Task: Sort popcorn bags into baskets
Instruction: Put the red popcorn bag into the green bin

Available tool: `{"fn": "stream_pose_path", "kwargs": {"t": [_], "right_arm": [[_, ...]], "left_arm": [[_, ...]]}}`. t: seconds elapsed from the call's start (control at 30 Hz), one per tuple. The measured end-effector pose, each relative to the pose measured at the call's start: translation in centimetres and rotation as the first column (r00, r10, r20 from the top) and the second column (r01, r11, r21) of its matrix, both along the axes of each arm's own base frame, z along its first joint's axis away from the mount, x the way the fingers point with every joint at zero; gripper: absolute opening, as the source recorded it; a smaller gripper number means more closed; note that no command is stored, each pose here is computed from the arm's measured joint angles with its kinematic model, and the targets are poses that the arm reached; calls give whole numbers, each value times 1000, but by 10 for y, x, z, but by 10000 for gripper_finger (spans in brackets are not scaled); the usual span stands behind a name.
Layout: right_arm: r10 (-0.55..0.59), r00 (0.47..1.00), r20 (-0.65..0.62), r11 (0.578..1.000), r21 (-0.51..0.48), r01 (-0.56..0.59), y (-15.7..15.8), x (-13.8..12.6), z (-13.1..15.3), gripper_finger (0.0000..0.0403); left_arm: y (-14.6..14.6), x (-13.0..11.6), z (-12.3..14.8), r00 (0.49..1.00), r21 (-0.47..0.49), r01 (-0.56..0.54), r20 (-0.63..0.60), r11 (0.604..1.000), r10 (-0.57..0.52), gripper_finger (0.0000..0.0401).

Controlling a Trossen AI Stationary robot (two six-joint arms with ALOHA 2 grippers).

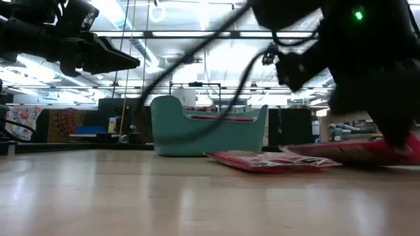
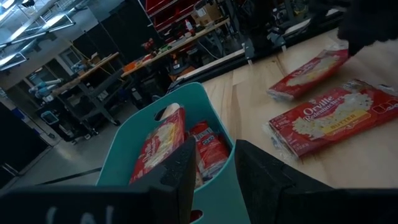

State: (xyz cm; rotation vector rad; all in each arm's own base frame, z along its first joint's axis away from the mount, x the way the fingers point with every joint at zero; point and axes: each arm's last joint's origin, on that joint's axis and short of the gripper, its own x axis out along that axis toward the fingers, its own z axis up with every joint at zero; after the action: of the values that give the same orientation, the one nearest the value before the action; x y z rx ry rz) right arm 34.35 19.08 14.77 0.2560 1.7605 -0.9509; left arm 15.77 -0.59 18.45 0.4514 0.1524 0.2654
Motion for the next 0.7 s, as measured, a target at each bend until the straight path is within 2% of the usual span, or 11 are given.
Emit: {"fn": "stream_pose_path", "kwargs": {"t": [0.1, 0.27, 0.33, 0.53, 0.6, 0.7], "right_arm": [[18, 998, 60, 1000, -24, -17, -3, -1, 15, 4], [57, 986, 158, 997, -61, -48, -7, -4, 42, 2], [67, 979, 191, 996, -77, -53, -9, -5, 50, 2], [81, 971, 227, 993, -101, -59, -11, -6, 57, 2], [96, 970, 225, 992, -96, -76, -10, -6, 57, 1], [126, 967, 221, 990, -86, -110, -10, -5, 57, 1]], "left_arm": [[0, 0, 0, 1000, -1, 12, -1, 1000, -12, 117], [-4, 1, -1, 992, -12, 128, -6, 992, -128, 117], [-4, 1, -1, 990, -14, 140, -6, 990, -140, 117], [-4, 1, -1, 988, -16, 154, -10, 988, -154, 117], [-6, 1, -1, 977, -21, 212, -9, 977, -212, 117], [-10, 2, -2, 939, -34, 342, -6, 939, -343, 117]]}}
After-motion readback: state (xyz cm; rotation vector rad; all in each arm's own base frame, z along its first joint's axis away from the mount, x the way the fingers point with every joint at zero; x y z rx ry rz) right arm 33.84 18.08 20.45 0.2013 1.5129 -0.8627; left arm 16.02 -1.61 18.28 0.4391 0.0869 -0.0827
